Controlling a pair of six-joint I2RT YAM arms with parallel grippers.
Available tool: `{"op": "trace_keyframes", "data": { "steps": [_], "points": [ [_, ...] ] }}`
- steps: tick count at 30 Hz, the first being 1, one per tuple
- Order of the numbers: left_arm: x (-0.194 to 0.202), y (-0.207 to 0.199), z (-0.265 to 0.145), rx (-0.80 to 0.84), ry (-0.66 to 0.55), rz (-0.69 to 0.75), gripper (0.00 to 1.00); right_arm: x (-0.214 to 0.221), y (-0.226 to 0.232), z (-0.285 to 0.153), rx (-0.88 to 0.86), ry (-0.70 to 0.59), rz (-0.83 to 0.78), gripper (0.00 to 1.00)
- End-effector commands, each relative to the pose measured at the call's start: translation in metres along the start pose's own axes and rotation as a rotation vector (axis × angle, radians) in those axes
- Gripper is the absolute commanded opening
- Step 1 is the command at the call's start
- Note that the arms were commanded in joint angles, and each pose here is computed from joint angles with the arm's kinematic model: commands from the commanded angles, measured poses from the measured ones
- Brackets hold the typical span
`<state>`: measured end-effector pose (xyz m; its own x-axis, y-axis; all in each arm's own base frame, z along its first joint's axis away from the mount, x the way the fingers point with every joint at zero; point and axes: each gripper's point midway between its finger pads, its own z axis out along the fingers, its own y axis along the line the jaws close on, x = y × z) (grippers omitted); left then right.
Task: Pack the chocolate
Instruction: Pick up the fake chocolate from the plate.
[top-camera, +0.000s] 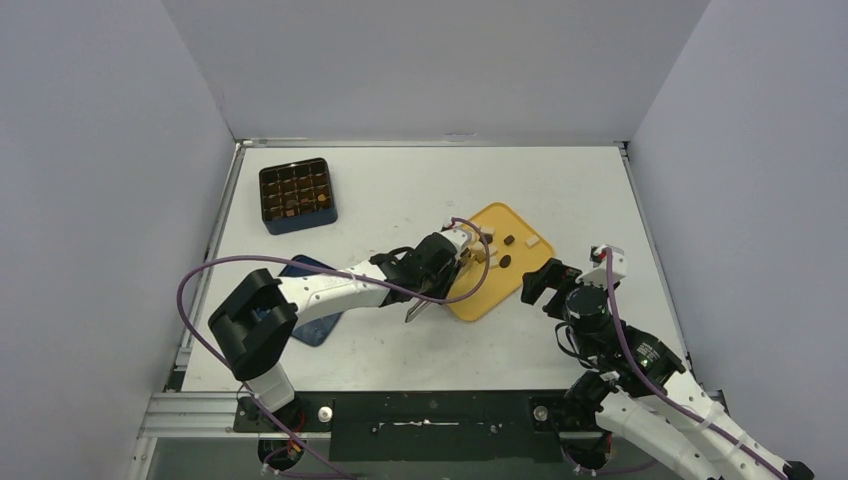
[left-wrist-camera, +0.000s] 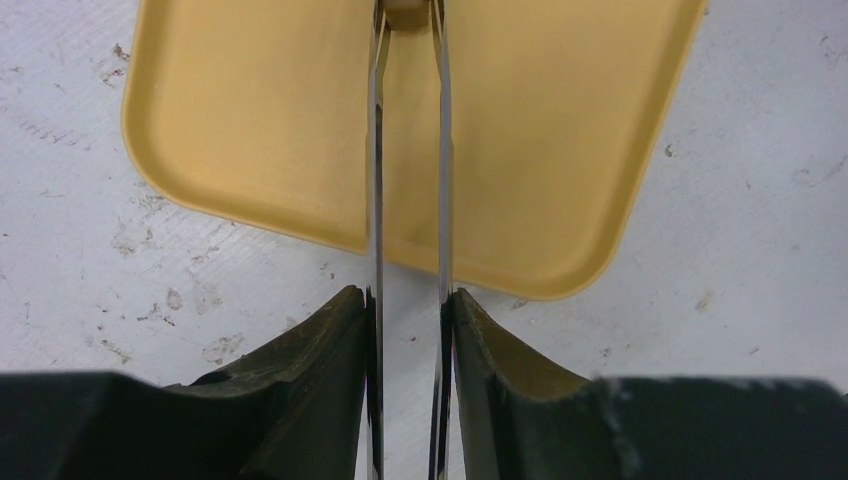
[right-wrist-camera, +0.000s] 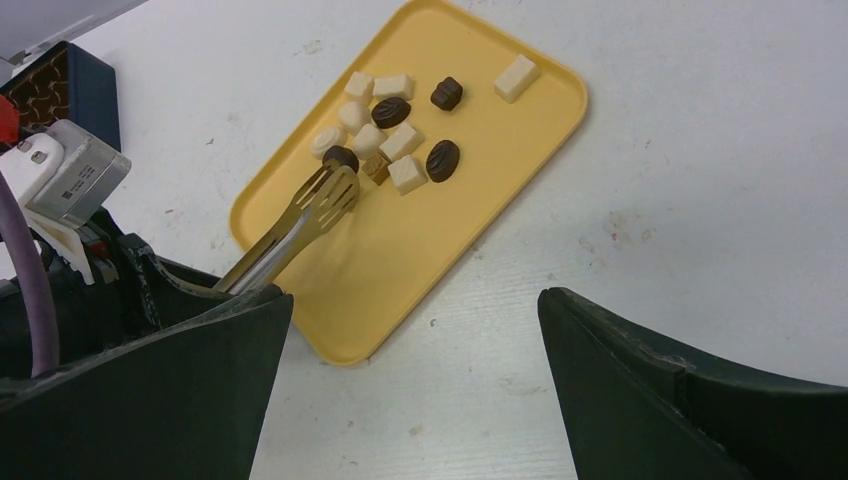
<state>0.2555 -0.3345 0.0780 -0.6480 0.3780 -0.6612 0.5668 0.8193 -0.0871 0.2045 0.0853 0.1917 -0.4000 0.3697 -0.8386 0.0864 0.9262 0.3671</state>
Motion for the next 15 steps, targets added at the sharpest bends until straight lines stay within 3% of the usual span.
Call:
{"op": "trace_keyframes", "data": {
  "steps": [1, 15],
  "points": [
    [-0.02, -0.012, -0.003, 0.024, -0.072, -0.013, 0.32, -0.006, 0.006, 0.0, -0.027, -0.033, 0.022, 1.0],
    [-0.04, -0.007, -0.032, -0.009, -0.12, -0.065, 0.25, -0.005, 0.009, -0.001, -0.048, -0.037, 0.016, 1.0]
  ]
}}
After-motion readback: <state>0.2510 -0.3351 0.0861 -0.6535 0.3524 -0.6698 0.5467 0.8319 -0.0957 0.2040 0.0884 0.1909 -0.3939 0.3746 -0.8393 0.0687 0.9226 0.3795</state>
